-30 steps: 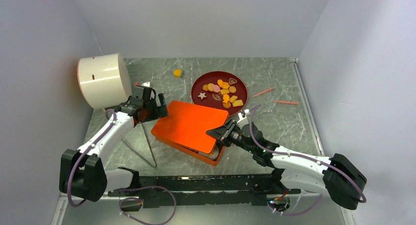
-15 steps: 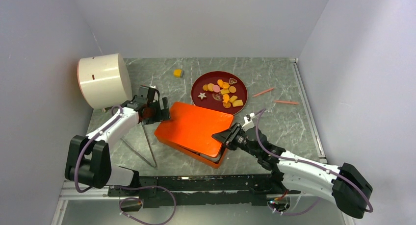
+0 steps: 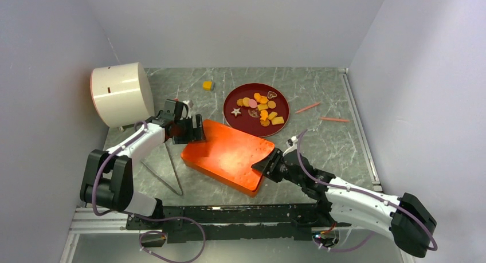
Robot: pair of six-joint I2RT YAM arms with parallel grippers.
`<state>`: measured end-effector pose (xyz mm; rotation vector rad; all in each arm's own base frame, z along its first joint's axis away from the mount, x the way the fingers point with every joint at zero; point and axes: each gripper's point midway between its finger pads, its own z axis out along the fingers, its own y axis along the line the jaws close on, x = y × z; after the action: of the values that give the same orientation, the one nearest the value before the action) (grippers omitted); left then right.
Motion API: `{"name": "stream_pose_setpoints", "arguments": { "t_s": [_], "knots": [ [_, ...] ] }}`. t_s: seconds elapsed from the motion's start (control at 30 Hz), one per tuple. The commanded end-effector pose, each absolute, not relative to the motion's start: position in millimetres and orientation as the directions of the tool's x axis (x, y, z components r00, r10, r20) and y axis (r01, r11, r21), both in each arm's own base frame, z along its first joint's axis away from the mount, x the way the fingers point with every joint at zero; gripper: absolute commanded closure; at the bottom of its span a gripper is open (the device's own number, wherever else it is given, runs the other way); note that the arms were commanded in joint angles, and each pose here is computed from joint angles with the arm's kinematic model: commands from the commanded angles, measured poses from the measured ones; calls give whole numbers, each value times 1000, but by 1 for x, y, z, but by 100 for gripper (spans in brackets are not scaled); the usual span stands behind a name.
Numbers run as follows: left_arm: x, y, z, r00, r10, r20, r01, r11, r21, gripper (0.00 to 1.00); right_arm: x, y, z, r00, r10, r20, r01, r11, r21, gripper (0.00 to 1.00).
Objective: Pack the cookies
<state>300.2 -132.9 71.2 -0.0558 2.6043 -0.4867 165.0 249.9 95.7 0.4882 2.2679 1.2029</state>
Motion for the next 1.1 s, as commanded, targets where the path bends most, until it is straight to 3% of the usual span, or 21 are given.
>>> {"name": "stream_pose_setpoints", "arguments": {
  "t_s": [0.0, 0.43, 0.7, 1.07],
  "knots": [
    [293, -138, 67, -897, -45, -440, 119, 933, -339, 14, 172, 250, 119, -781, 510, -359, 1, 577, 817, 46],
    [288, -142, 69, -900, -16, -435, 151, 926, -345, 14, 166, 215, 130, -772, 447, -452, 29, 735, 678, 31],
    [288, -147, 71, -900, -9, -436, 167, 916, -364, 14, 166, 214, 117, -775, 459, -434, 58, 735, 675, 23],
    [279, -152, 69, -910, -36, -413, 146, 905, -401, 14, 176, 243, 102, -802, 404, -441, -15, 723, 690, 20]
  ]
}}
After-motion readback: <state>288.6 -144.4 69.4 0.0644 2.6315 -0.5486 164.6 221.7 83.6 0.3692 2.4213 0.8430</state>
